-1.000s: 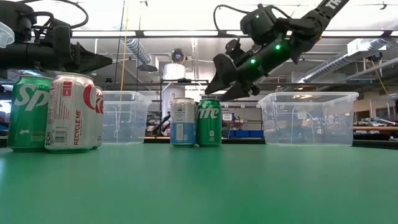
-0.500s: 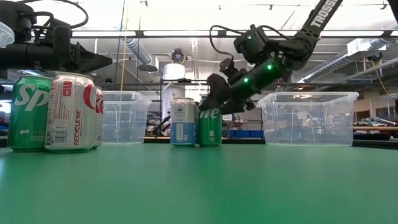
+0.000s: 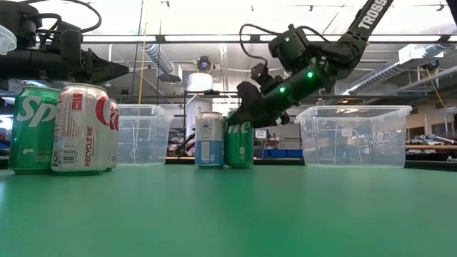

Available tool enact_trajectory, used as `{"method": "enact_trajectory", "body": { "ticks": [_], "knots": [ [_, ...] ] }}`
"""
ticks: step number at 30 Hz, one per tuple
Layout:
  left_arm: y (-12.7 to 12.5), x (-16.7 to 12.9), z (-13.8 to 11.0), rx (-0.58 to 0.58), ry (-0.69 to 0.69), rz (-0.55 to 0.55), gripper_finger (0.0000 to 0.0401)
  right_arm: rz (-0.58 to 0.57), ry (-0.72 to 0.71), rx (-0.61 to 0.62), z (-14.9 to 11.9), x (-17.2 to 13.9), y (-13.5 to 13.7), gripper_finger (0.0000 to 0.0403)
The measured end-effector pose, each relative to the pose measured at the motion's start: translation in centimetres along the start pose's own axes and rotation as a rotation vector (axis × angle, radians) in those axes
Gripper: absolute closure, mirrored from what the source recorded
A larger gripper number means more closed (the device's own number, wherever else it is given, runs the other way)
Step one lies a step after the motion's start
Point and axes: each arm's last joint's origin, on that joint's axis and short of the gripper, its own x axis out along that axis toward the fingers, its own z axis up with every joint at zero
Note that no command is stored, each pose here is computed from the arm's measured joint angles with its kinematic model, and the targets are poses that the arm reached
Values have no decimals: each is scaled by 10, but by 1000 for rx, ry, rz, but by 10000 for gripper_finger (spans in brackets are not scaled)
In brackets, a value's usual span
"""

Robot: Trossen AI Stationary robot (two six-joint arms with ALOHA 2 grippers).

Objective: Sort soda cans
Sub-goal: Put the green soda can into the top right transparent bin

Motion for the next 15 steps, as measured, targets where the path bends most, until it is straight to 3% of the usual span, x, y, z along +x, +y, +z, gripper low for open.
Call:
{"method": "enact_trajectory", "body": {
  "ticks": [8,15],
  "knots": [
    [0,0,0,0,-1,0,391,12,-32,23,29,-34,7,119],
    [0,0,0,0,-1,0,391,-65,-95,43,66,-89,-1,119]
  ]
}}
